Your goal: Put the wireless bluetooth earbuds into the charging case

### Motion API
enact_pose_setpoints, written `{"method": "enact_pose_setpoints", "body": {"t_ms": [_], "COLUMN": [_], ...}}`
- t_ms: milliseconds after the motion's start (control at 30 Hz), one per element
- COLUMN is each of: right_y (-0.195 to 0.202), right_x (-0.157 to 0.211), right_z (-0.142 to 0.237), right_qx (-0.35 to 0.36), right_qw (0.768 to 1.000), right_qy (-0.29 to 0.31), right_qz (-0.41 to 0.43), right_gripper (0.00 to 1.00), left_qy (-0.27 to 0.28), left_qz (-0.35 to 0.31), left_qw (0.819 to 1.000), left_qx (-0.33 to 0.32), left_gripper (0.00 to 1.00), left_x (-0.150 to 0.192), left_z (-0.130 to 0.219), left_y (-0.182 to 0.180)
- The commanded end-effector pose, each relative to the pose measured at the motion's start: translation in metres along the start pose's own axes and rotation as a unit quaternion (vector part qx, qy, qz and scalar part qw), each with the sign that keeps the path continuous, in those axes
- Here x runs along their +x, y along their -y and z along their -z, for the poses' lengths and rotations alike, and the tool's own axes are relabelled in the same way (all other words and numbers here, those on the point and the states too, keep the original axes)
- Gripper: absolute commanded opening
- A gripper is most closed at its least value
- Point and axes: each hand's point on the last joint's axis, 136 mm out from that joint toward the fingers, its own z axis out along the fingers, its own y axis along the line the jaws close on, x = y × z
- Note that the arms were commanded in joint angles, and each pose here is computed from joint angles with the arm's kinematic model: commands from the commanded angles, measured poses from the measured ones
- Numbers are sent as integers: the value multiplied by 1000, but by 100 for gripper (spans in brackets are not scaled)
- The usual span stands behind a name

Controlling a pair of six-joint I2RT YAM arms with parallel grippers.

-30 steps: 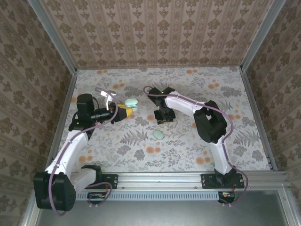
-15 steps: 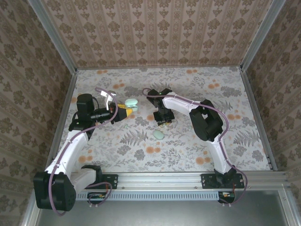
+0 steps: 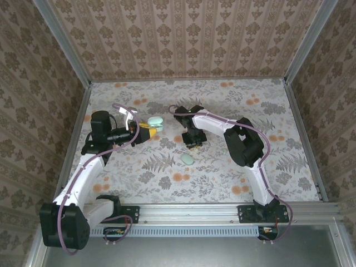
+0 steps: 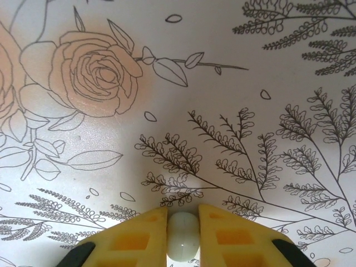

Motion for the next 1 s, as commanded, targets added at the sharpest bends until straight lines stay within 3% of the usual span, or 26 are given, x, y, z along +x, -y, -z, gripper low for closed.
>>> {"method": "enact_pose_setpoints", "body": {"t_ms": [0, 300, 500, 767, 967], "right_y": [9, 18, 15, 9, -14], "right_x": [11, 7, 15, 35, 47], "right_z": [-2, 51, 120, 233, 283], "right_qx": [4, -68, -150, -292, -384], "right_qw": [1000, 993, 969, 901, 858], "right_qy": [-12, 82, 174, 299, 325], "right_qz": [-7, -60, -85, -113, -102], "right_gripper": [15, 11, 11, 11, 11], "left_qy": [3, 10, 21, 22, 30], "left_qz": [-15, -32, -62, -92, -113], "left_qw": [1000, 999, 997, 994, 992], "left_qx": [6, 16, 31, 49, 54], "left_gripper": [15, 16, 16, 16, 16], "left_x": [-2, -9, -18, -25, -30], "left_z": [0, -3, -16, -46, -59], "left_y": [6, 10, 16, 20, 22]}}
